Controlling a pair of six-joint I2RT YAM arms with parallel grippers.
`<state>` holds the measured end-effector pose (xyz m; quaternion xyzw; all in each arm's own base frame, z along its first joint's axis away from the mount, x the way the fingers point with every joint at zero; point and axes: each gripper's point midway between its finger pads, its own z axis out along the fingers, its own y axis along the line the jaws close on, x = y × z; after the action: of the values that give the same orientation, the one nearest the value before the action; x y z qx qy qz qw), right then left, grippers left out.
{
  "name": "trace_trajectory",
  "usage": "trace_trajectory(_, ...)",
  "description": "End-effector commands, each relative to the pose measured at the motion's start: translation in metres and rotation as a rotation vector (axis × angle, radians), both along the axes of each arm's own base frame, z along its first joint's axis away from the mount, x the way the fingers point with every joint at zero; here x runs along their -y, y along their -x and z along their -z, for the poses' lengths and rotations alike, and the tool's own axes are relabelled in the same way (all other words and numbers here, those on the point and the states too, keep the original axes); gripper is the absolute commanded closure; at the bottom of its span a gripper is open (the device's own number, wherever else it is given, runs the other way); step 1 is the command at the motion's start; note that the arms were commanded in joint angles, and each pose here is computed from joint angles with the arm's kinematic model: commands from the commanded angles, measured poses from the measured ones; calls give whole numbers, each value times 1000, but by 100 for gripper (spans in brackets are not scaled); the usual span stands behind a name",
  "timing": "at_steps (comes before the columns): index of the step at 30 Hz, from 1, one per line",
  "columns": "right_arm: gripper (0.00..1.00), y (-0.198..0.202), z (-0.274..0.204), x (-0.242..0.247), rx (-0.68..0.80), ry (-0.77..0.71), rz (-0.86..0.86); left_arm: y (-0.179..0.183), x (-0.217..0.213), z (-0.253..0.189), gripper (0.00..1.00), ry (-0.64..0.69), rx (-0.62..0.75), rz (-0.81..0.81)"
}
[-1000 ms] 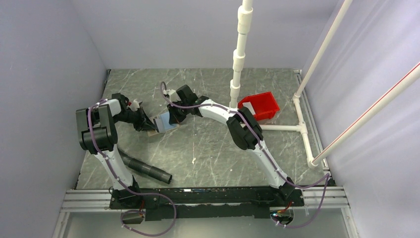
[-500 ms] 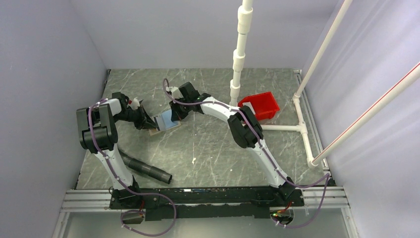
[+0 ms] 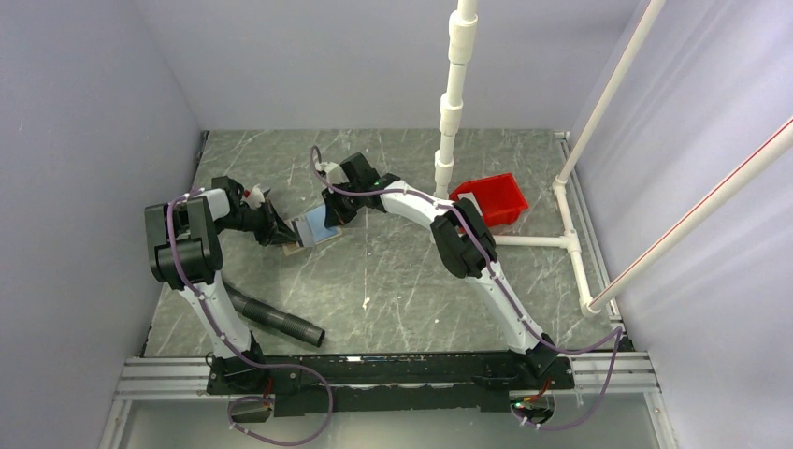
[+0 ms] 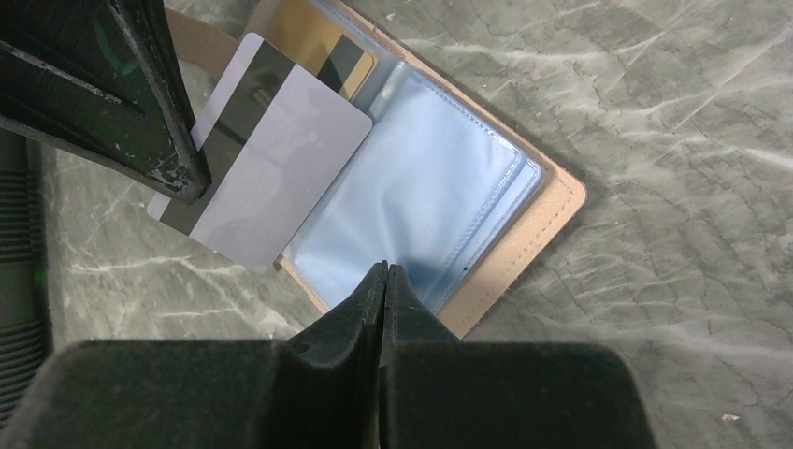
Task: Put the credit cards into the card holder
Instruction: Insert the credit card into the card holder.
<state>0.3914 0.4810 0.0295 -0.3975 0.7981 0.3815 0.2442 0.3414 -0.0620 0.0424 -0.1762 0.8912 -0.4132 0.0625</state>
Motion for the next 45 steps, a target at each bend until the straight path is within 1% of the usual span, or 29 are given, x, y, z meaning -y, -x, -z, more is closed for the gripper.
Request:
trace_trajectory(1, 100, -5, 40, 24, -31, 112, 28, -5, 3, -18, 100, 12, 114, 38)
trace_trajectory(11, 100, -4, 39, 23, -32, 107, 23, -6, 4, -20, 100, 17, 133, 32)
trace_trajectory(14, 100, -3, 39, 22, -33, 104, 21, -4, 4, -17, 100, 16, 119, 31)
trace_trajectory(29, 100, -1, 37, 21, -37, 98, 14, 1, 4, -24, 100, -4, 149, 27)
trace_trajectory(34, 100, 0, 37, 21, -36, 98, 12, 2, 5, -18, 100, 14, 121, 32)
trace_trajectory(40, 100, 1, 38, 19, -39, 97, 7, 1, 9, -15, 100, 52, 120, 38)
trace_trajectory(45, 100, 2, 37, 18, -37, 96, 4, 0, 9, -6, 100, 67, 79, 33)
